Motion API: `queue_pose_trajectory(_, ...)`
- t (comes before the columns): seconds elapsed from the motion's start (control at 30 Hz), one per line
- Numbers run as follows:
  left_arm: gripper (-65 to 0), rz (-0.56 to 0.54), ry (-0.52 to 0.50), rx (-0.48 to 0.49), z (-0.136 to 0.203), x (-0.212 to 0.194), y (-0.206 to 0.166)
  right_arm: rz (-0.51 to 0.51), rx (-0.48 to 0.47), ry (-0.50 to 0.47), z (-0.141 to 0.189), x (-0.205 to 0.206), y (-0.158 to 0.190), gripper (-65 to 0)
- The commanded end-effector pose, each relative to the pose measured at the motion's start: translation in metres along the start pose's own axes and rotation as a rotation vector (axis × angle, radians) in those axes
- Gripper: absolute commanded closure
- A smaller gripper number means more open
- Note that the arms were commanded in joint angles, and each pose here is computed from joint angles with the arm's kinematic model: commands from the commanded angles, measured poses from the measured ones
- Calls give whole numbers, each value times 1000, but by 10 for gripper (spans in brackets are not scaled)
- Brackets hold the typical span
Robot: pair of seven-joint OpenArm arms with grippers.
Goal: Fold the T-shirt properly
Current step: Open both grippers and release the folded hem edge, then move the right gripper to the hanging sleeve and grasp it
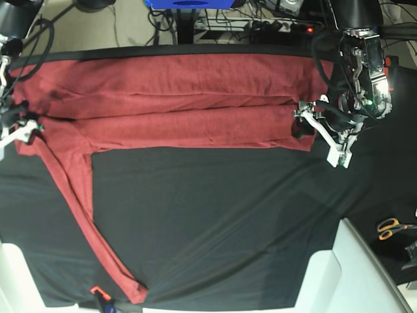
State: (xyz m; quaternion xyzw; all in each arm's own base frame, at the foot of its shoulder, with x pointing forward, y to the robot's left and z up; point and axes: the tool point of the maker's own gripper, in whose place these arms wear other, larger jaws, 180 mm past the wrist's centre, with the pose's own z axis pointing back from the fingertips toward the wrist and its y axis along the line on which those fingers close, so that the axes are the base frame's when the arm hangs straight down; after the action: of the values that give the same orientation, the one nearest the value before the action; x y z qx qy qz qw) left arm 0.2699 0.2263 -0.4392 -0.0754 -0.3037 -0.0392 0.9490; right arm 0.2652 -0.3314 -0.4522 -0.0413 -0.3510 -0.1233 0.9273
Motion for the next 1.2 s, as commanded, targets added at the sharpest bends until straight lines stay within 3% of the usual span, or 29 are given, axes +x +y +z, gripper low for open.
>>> queue_pose_trajectory(0.0, -444, -15, -46, 7, 5, 17, 4, 12, -14, -50, 3, 19, -7, -321)
queue_pose_trajectory(0.27, -443, -26, -82, 33, 14, 29, 13, -30, -76, -62, 4, 24, -18, -321)
queue_pose_trajectory(0.4, -443, 21, -136, 88, 31, 40, 34, -12, -57, -134, 4, 59, -9, -315)
queue_pose_trajectory(0.5, -443, 36, -147, 110, 35, 42, 44, 72, -5, -174, -5, 96, 17, -314)
queue_pose_trajectory(0.7, -441, 29, -136, 118, 36, 38, 46, 247, 88, -116, -40, 126, 69, -312)
queue_pose_trajectory(0.9, -441, 32, -131, 117, 35, 36, 46, 313, 126, -62, -68, 117, 93, -312)
queue_pose_trajectory(1.17, -441, 66, -90, 109, 26, 21, 49, 371, 83, -43, -80, 106, 100, -312)
